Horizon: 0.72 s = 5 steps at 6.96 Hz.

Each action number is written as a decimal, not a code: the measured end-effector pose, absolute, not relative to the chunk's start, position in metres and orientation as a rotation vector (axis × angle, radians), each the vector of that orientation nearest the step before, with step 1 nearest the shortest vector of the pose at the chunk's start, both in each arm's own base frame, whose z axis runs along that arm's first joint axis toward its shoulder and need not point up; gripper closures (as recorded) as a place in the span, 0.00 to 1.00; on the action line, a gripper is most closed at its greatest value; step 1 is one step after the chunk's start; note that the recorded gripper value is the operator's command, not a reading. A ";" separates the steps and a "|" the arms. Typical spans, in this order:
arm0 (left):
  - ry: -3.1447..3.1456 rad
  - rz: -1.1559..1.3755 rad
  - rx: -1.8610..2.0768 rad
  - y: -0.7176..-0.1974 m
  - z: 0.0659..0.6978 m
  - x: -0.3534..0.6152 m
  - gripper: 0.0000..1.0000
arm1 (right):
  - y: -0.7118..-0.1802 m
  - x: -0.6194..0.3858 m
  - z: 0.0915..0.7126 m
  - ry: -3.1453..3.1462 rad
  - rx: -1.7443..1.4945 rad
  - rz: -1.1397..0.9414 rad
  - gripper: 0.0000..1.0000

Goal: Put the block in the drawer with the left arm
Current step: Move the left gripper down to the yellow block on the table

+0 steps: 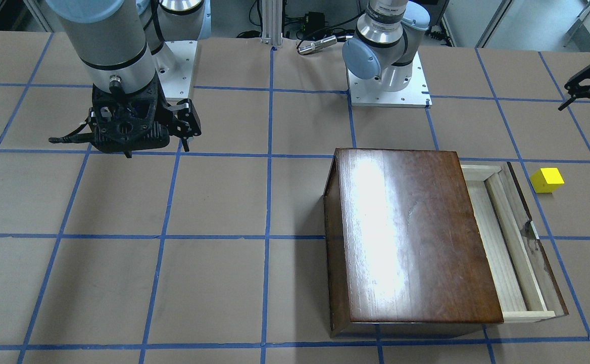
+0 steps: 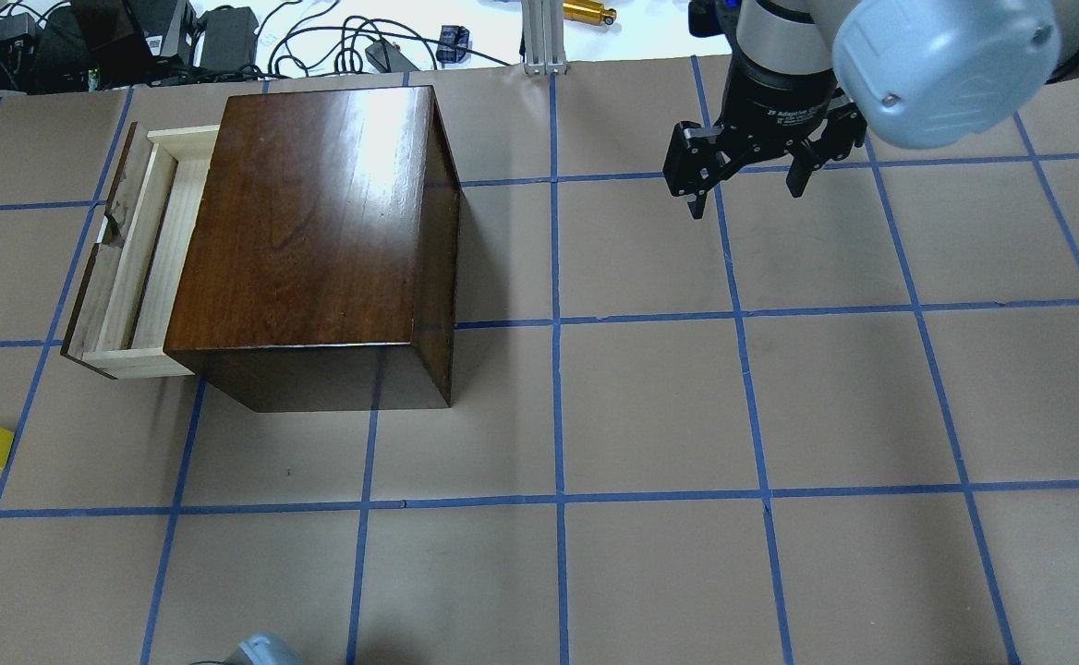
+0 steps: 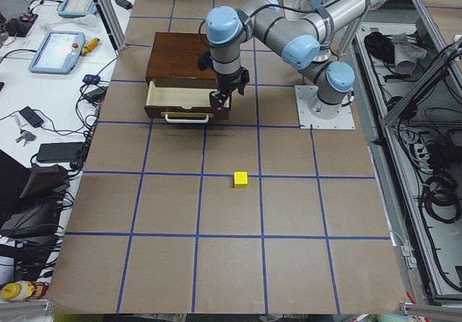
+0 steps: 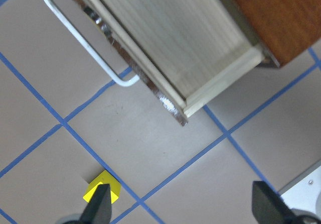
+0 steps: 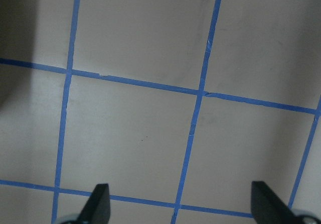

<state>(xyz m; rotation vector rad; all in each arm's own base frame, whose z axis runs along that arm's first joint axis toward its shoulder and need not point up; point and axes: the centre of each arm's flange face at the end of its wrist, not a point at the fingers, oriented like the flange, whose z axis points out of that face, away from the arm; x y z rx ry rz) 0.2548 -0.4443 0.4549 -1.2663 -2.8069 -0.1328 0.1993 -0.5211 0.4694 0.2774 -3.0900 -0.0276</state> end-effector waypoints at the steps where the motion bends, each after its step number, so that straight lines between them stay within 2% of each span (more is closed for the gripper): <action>1: -2.755 -0.151 -1.406 -0.435 0.435 0.276 0.00 | -0.521 0.199 0.469 -3.090 0.278 -0.028 0.00; 5: -2.469 -0.159 -1.990 -0.410 0.337 0.315 0.00 | -0.521 0.199 0.469 -3.090 0.279 -0.028 0.00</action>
